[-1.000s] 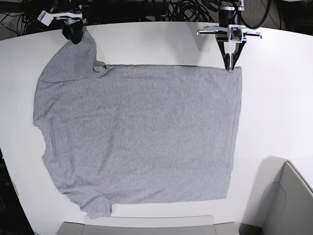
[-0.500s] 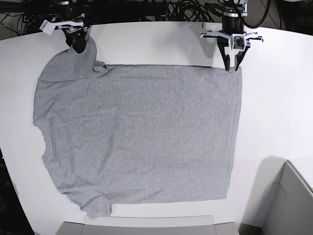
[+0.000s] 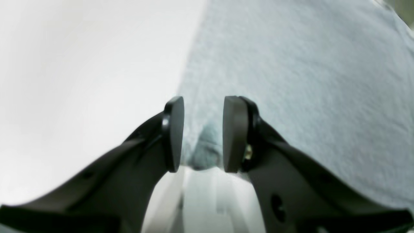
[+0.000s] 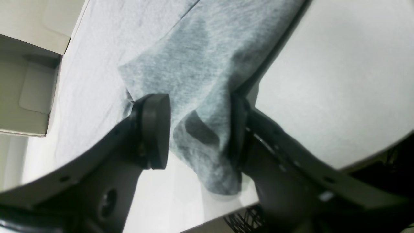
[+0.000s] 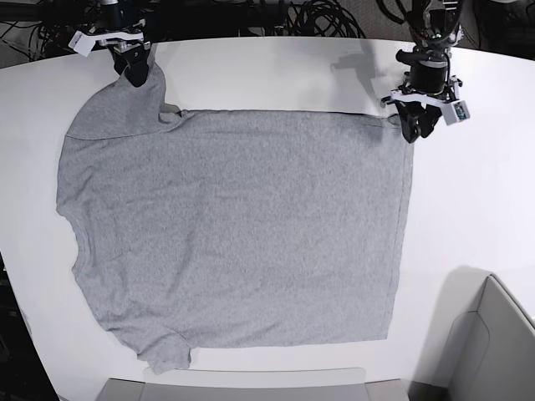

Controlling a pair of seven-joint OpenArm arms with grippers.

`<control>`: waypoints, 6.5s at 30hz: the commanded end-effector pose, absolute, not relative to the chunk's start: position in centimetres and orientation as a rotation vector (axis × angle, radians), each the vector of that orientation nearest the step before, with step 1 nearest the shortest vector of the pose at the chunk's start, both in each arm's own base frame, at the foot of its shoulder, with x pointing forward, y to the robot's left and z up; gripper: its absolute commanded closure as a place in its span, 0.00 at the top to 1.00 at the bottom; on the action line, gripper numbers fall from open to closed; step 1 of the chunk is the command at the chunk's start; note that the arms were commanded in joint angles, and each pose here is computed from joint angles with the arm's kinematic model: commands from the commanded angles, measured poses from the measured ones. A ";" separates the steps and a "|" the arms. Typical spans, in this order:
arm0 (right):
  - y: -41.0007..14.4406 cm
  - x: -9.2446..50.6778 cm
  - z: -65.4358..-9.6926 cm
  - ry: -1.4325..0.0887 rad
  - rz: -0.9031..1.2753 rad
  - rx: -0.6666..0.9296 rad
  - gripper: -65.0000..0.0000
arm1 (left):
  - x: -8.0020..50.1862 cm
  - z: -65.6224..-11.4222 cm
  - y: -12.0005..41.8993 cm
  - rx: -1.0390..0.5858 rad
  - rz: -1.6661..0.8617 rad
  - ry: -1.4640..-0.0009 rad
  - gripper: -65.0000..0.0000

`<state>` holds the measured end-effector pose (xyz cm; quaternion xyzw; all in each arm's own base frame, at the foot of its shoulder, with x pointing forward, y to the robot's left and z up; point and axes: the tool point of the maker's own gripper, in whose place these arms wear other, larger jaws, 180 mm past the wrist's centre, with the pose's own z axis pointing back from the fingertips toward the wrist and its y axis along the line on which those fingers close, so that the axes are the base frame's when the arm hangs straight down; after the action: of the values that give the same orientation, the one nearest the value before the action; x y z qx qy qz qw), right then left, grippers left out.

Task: Fold the T-shirt properly
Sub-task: 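Grasp the shirt's shoulder corners with both grippers, then lift the shoulder edge and fold it over toward the hem with both grippers, then lower the folded edge onto the shirt and release both grippers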

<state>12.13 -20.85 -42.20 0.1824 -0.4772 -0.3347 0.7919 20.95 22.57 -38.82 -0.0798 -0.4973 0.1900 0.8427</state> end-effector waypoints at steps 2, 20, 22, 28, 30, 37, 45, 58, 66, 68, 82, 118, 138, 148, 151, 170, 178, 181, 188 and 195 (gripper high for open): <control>-20.5 9.9 -44.3 -0.892 -0.718 0.356 0.44 | 21.4 -39.3 23.4 -0.157 0.406 -1.037 0.33; -21.1 9.7 -44.2 -0.886 -0.696 0.346 0.44 | 21.8 -43.2 20.7 -0.382 0.329 -0.813 0.32; -21.1 9.7 -44.2 -0.886 -0.696 0.346 0.44 | 22.0 -43.1 20.7 -0.385 0.325 -0.819 0.32; -21.7 10.0 -44.0 -0.886 -0.658 0.340 0.23 | 22.3 -42.9 20.6 -0.387 0.323 -0.825 0.14; -21.9 10.1 -44.0 -0.890 -0.656 0.337 0.07 | 22.5 -42.8 20.6 -0.388 0.322 -0.827 0.02; -22.5 10.3 -43.4 -0.901 -0.627 0.330 0.00 | 23.5 -41.5 21.5 -0.376 0.328 -0.875 0.00; -23.2 9.9 -41.1 -0.937 -0.628 0.323 0.00 | 20.8 -41.0 24.7 -0.301 0.411 -0.889 0.00; -24.8 8.6 -37.6 -0.994 -0.602 0.253 0.00 | 17.1 -38.3 27.2 -0.208 0.425 -0.921 0.00; -23.4 10.8 -34.0 -1.115 -0.455 0.207 0.00 | 17.2 -37.5 26.9 -0.209 0.402 -0.916 0.00; -23.4 11.5 -33.5 -1.135 -0.449 0.213 0.00 | 17.8 -37.5 26.7 -0.218 0.399 -0.907 0.00; -24.4 20.2 -30.3 -1.131 -0.312 0.231 0.00 | 24.4 -33.7 28.6 -0.219 0.449 -0.965 0.00; -27.7 38.9 -31.9 -1.024 0.038 -0.051 0.00 | 36.8 -36.9 30.1 -0.167 0.485 -0.872 0.00; -27.9 44.2 -33.0 -1.067 0.071 -0.059 0.00 | 39.6 -40.2 28.9 -0.207 0.517 -0.846 0.00; -25.8 44.7 -35.0 -1.002 0.135 -0.034 0.03 | 39.7 -40.0 28.8 -0.207 0.513 -0.847 0.00; -26.0 44.7 -34.8 -1.006 0.127 -0.035 0.23 | 39.9 -39.0 29.0 -0.200 0.501 -0.869 0.22; -29.3 35.0 -32.0 -0.942 0.126 -0.088 0.43 | 35.2 -36.4 28.7 -0.123 0.388 -0.864 0.28; -32.7 30.8 -34.6 -0.865 0.031 -0.103 0.43 | 32.8 -36.8 28.4 -0.099 0.371 -0.853 0.28; -34.0 30.2 -36.0 -0.830 -0.023 -0.089 0.43 | 32.8 -36.8 28.2 -0.102 0.367 -0.853 0.28; -33.9 29.9 -40.1 -0.734 -0.028 0.028 0.43 | 32.8 -36.8 28.2 -0.101 0.367 -0.854 0.28; -32.8 29.9 -41.4 -0.706 -0.001 0.083 0.43 | 32.5 -37.8 28.2 -0.114 0.379 -0.829 0.30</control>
<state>30.44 -32.72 -41.15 0.0455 -0.3658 -0.0198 0.9294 31.69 27.69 -39.00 -0.0573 -0.3802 0.1859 0.9042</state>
